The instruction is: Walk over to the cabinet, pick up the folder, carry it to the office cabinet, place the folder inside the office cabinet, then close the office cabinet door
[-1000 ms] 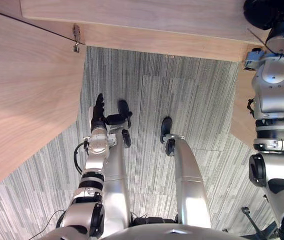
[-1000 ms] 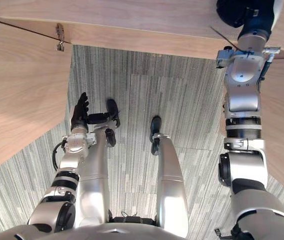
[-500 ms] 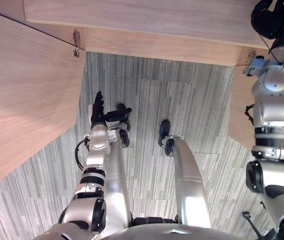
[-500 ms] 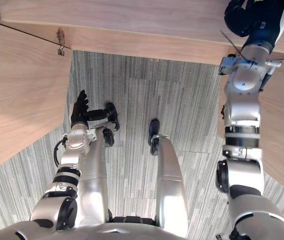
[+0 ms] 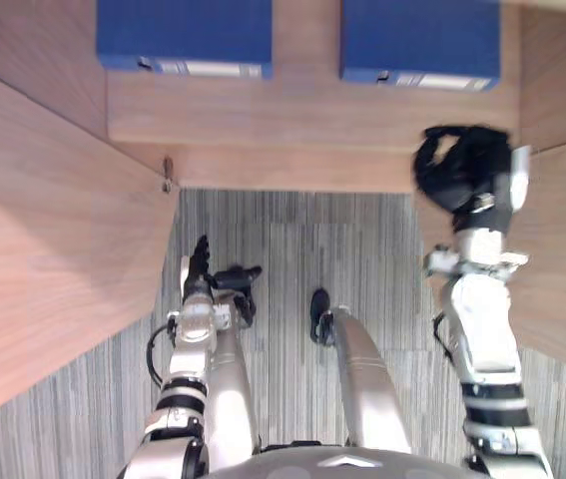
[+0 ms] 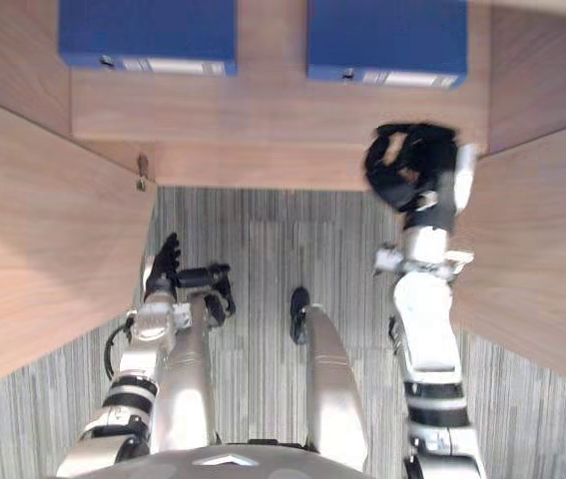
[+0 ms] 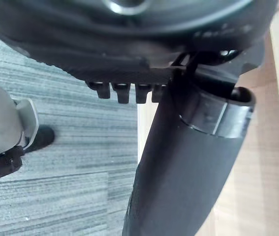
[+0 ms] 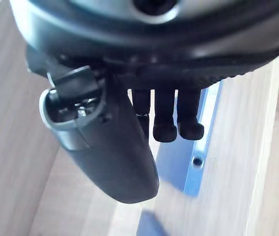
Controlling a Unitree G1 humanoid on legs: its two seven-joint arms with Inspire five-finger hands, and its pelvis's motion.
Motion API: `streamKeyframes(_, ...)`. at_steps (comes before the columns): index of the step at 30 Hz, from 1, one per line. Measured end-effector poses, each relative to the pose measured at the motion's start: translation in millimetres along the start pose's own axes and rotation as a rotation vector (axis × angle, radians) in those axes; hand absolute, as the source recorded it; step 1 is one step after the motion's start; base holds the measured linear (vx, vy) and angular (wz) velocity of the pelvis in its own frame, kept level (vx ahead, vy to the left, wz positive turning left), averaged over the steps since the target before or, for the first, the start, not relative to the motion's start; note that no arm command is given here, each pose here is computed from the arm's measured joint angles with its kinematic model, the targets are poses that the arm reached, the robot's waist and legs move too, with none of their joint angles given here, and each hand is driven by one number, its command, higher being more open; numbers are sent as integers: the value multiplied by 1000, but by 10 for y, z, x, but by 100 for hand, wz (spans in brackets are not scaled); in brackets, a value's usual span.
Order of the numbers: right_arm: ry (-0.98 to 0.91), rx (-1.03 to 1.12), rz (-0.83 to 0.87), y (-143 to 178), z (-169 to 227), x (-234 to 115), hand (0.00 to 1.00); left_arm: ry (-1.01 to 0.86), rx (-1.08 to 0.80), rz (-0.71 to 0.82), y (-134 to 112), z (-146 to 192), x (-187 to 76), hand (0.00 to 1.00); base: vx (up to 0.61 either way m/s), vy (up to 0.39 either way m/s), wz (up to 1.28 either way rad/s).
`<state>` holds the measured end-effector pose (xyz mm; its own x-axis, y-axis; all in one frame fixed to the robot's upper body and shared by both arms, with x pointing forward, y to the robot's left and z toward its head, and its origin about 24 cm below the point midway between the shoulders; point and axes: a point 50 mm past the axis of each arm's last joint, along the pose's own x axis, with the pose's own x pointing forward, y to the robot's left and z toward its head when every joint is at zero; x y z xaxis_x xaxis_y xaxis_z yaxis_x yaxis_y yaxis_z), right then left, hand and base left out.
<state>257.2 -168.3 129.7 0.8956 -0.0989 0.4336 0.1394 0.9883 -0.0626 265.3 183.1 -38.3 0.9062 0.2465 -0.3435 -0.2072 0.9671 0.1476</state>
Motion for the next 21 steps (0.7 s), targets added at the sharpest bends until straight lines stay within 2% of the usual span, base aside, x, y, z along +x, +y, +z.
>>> streamKeyframes(4, 159, 73, 199, 446, -264, -416, 0, 102, 58, -50, -84, -313, -127, 100, 170, 26, 2)
streamKeyframes(7, 317, 36, 291, 631, -586, -715, 0, 193, 105, -90, -131, -584, -259, 100, 149, 26, -8)
streamKeyframes(11, 637, -123, 383, 641, -1241, -1150, 0, 308, 179, -115, -100, -874, -369, 100, 112, 29, -3)
streamKeyframes(15, 913, -211, 363, 453, -1626, -1574, 0, 356, 211, -113, -30, -1005, -439, 100, 56, 13, 0)
streamKeyframes(16, 980, -218, 336, 389, -1694, -1676, 100, 368, 218, -106, 5, -1040, -461, 100, 14, 13, -20)
streamKeyframes(21, 1257, -268, 105, -78, -1913, -2122, 100, 471, 239, -94, 95, -1284, -627, 100, -46, 34, -40)
